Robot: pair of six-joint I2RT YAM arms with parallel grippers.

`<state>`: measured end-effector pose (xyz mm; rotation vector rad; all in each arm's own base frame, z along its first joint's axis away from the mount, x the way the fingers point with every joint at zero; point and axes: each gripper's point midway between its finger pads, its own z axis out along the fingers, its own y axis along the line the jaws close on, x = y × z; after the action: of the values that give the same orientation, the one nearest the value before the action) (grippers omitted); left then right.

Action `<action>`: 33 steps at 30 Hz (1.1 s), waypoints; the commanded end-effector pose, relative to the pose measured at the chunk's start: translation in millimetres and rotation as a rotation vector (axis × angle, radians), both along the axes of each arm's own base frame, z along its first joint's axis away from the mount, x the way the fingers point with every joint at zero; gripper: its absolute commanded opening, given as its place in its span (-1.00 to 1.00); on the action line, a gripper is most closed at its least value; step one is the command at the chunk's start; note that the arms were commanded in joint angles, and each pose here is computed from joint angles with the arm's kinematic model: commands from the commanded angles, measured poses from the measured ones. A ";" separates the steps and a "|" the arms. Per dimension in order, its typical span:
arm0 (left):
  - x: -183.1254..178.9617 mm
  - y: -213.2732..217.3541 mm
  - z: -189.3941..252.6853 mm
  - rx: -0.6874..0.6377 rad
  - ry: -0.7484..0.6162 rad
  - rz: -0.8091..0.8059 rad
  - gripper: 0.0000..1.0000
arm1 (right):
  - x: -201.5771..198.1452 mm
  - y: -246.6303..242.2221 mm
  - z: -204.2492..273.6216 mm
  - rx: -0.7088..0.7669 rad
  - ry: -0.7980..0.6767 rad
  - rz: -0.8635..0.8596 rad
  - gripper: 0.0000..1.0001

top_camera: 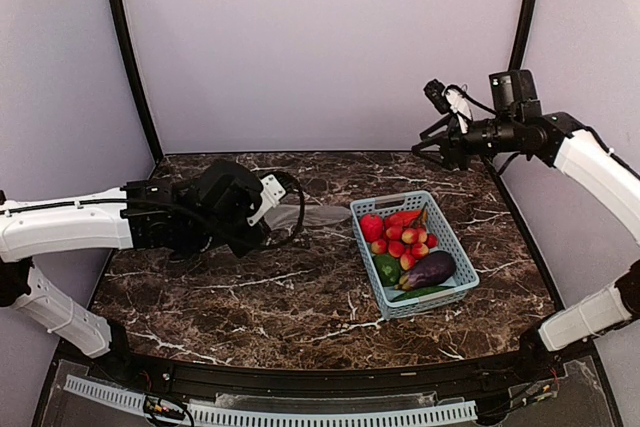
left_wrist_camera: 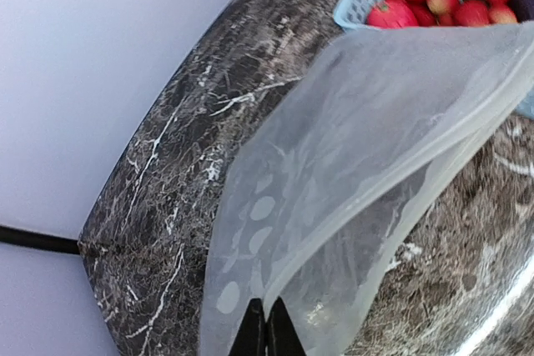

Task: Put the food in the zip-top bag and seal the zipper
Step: Pick up the zipper food storage bag at the center of the board, then open the zipper food storage bag.

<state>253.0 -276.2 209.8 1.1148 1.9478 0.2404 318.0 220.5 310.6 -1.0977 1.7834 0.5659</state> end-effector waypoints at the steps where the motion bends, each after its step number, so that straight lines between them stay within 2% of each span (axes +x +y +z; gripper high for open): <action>1: 10.6 9.8 46.9 -0.354 -0.021 0.252 -0.99 | -7.9 49.3 11.2 0.057 0.134 0.087 -0.05; 6: 12.4 23.5 74.4 -0.542 -0.045 0.381 -0.99 | -18.8 106.1 16.6 0.047 0.198 0.202 -0.07; 11: 1.3 54.1 96.5 -0.669 -0.061 0.457 -0.99 | -34.9 137.1 27.1 0.029 0.190 0.271 -0.08; 13: -5.2 66.8 107.4 -0.763 -0.070 0.467 -0.99 | -48.8 149.1 28.1 0.035 0.202 0.312 -0.08; 15: -8.4 65.1 107.2 -0.862 -0.055 0.455 -0.99 | -64.8 164.1 25.3 0.029 0.207 0.356 -0.09; 18: -11.7 36.6 104.0 -1.039 0.006 0.349 -0.99 | -87.7 189.7 16.3 0.000 0.216 0.424 -0.09; 20: -12.8 20.2 104.9 -1.102 0.040 0.295 -0.99 | -97.9 204.8 9.9 -0.013 0.241 0.458 -0.09; 28: -15.2 -19.1 98.1 -1.177 0.121 0.215 -0.99 | -115.3 232.0 2.4 -0.017 0.306 0.496 0.12; 33: -22.3 -35.6 101.2 -1.225 0.134 0.135 -0.99 | -107.8 237.9 -8.4 -0.042 0.316 0.423 0.22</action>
<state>238.6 -296.0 290.0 0.1769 1.8576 -0.7295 207.6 450.4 292.2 -1.5497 1.8263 1.0371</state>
